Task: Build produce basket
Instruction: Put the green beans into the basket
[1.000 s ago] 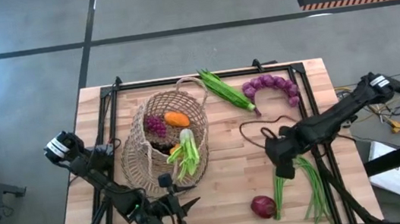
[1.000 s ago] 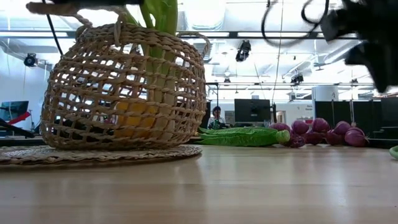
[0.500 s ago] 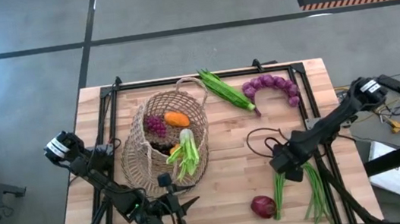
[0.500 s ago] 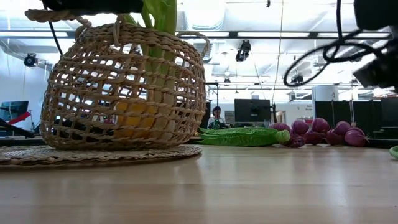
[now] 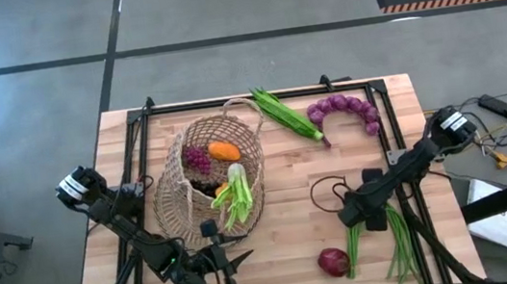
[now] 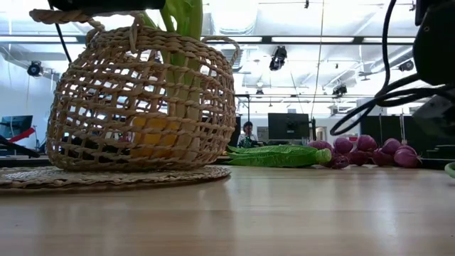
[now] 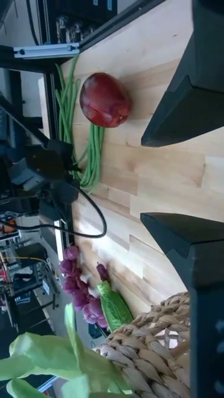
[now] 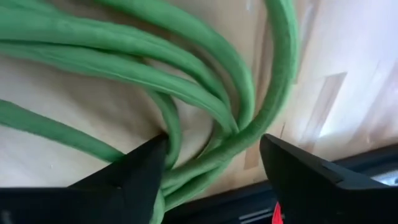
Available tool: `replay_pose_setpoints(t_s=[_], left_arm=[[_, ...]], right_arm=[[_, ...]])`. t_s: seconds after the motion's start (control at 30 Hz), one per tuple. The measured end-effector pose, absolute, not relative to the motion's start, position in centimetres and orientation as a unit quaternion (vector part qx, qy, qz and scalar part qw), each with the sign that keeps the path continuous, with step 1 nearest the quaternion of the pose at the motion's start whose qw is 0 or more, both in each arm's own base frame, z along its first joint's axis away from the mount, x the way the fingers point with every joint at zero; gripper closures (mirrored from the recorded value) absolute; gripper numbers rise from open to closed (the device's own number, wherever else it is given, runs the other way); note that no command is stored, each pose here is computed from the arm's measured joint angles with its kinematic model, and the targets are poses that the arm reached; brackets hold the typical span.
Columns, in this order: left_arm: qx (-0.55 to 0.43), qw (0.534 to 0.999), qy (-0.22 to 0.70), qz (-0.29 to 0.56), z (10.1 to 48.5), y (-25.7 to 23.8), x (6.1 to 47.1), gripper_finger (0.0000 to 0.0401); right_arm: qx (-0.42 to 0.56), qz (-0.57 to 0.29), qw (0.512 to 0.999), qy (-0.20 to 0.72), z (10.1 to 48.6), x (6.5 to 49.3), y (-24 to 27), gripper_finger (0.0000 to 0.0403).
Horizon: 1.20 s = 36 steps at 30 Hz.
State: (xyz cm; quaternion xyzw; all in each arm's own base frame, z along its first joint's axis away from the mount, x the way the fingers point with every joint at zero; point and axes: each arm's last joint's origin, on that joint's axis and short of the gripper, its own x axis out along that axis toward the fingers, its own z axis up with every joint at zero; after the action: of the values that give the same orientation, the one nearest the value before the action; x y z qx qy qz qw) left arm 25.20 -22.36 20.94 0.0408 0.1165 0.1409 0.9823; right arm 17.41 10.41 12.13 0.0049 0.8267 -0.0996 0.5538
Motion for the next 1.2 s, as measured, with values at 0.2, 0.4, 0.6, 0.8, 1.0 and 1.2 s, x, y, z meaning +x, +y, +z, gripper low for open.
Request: replay_pose_setpoints(t_s=[0.2,0.4,0.6,0.8,1.0,1.2], left_arm=[[0.039,0.983,0.116,0.14,21.0,-22.4,25.2,0.0232],[0.039,0.983,0.116,0.139,21.0,-22.4,25.2,0.0232],[0.039,0.983,0.116,0.139,21.0,-22.4,25.2,0.0232],[0.037,0.983,0.114,0.139,21.0,-22.4,25.2,0.0232],[0.034,0.983,0.112,0.14,21.1,-22.3,25.3,0.0232],[0.032,0.983,0.11,0.142,21.1,-22.2,25.5,0.0232]], right_arm=[[-0.006,-0.096,0.557,0.825,11.7,17.4,10.4,0.0209],[-0.002,-0.098,0.577,0.811,12.4,17.4,10.4,0.0309],[0.001,-0.092,0.642,0.761,14.3,18.1,10.4,0.0386],[0.029,-0.114,0.686,0.718,17.1,17.9,10.1,0.0388],[0.0,-0.203,0.706,0.678,21.2,17.6,9.3,0.0389],[-0.026,-0.247,0.734,0.632,25.2,18.4,9.2,0.0389]])
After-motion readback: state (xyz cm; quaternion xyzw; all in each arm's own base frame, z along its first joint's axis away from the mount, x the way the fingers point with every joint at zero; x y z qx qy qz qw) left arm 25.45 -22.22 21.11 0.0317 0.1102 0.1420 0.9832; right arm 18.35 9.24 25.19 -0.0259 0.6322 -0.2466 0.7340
